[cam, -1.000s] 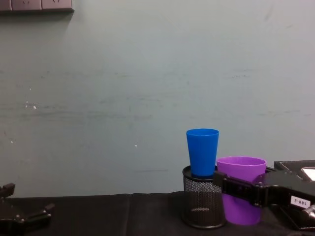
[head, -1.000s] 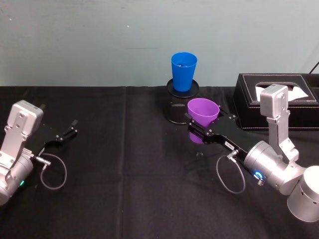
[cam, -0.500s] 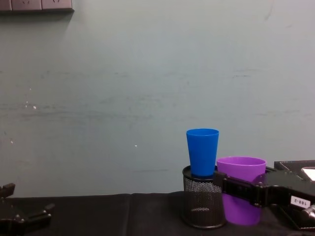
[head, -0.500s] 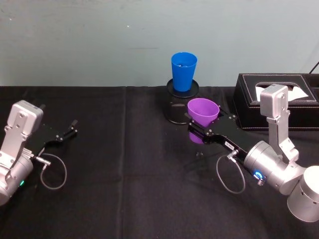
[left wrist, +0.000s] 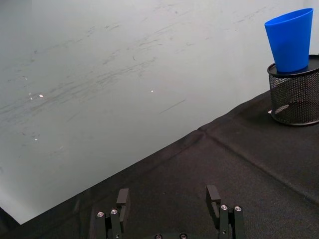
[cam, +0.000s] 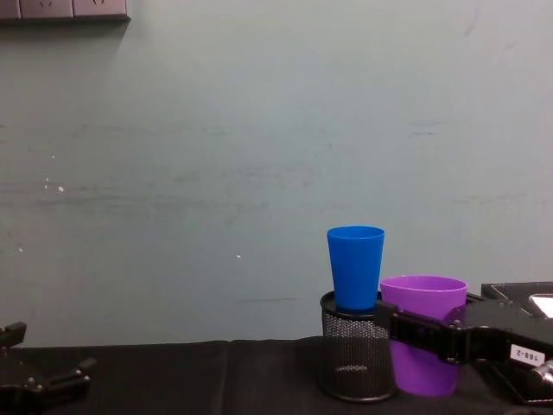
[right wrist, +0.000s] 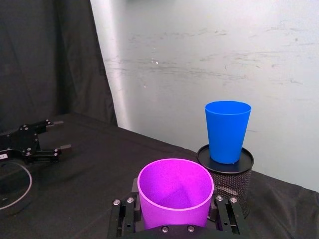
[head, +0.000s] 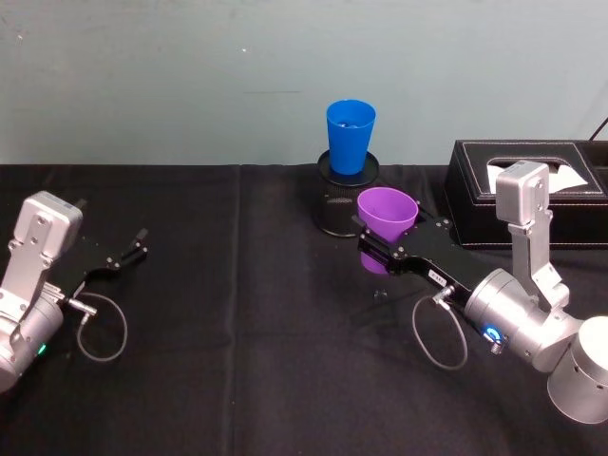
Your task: Pick up one cup with a gripper and tap it against the other cup.
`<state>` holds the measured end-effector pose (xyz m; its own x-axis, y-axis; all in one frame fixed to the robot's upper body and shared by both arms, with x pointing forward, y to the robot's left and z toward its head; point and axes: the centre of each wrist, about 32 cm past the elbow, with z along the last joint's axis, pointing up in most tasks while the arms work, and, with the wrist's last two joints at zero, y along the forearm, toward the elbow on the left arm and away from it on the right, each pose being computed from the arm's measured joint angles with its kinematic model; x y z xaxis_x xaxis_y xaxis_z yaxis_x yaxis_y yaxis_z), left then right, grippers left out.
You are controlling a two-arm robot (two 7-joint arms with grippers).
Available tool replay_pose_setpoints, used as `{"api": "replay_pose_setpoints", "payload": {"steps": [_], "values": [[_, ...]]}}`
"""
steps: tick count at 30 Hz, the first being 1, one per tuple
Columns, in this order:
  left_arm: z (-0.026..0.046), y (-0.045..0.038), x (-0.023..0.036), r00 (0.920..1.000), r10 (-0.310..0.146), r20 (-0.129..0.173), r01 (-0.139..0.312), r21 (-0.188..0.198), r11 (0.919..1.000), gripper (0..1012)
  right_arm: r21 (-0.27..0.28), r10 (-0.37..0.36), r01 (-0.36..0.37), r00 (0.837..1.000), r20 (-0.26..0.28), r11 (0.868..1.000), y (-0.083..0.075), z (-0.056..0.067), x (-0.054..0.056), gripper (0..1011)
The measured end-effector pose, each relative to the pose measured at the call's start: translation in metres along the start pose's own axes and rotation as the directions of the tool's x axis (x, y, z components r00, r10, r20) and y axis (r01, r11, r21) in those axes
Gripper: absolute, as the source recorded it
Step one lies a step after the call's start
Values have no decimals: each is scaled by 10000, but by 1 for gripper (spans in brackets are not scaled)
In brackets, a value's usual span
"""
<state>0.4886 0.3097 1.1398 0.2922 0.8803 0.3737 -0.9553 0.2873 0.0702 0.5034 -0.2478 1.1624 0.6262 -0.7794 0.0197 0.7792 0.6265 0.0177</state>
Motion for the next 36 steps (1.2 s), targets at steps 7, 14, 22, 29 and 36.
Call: {"api": "replay_pose_setpoints", "payload": {"steps": [7,14,22,29,36], "values": [[0,0,0,10000,-1,0,1,0,10000,1000,0,0,0,10000,0,10000,0,0,0,729],[0,0,0,10000,1,0,-1,0,10000,1000,0,0,0,10000,0,10000,0,0,0,729],[0,0,0,10000,-1,0,1,0,10000,1000,0,1,-1,10000,0,10000,0,0,0,729],[0,0,0,10000,-1,0,1,0,10000,1000,1,1,-1,10000,1,10000,0,1,0,729],[0,0,0,10000,0,0,0,0,10000,1000,0,0,0,10000,0,10000,0,0,0,729]]}}
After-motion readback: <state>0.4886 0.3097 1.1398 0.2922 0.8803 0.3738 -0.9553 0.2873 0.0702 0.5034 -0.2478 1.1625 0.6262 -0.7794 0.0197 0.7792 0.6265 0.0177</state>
